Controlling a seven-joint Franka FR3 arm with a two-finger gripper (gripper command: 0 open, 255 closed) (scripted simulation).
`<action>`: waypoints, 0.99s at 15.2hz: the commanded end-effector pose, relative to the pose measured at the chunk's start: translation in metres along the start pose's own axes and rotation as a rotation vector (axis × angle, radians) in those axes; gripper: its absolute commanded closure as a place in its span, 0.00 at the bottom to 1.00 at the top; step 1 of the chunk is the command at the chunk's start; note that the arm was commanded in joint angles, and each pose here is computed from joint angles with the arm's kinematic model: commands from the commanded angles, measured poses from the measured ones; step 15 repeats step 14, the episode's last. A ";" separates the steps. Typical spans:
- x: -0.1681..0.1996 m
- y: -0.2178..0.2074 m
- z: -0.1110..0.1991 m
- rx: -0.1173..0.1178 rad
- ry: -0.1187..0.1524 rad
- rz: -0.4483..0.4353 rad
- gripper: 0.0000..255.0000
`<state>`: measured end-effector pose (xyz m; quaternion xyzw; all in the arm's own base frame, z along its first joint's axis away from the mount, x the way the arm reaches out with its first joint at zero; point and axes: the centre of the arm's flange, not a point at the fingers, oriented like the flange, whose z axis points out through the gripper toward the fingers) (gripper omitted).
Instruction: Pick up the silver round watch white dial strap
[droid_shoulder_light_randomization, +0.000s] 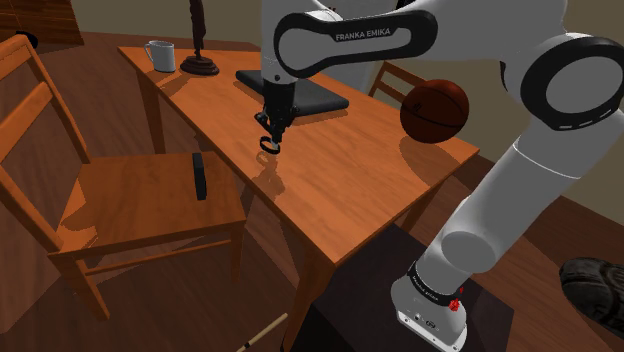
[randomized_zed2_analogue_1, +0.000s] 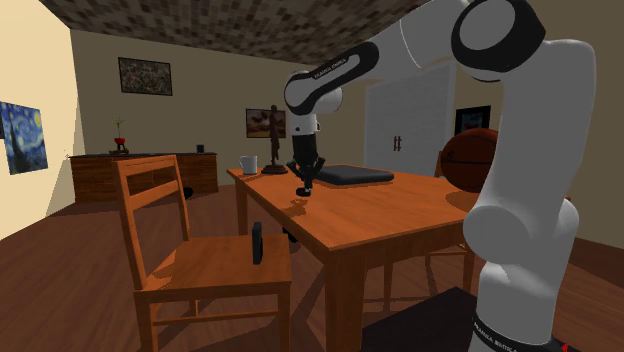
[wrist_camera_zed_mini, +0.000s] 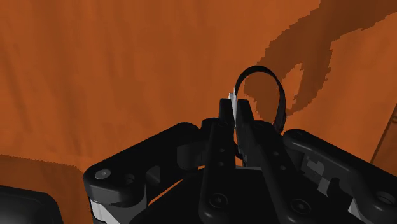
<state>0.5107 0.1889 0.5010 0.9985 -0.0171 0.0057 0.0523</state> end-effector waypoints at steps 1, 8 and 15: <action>0.000 0.001 -0.011 0.000 0.000 0.000 1.00; 0.000 0.005 -0.047 0.000 0.000 0.000 1.00; 0.001 0.008 -0.069 0.000 0.000 0.000 1.00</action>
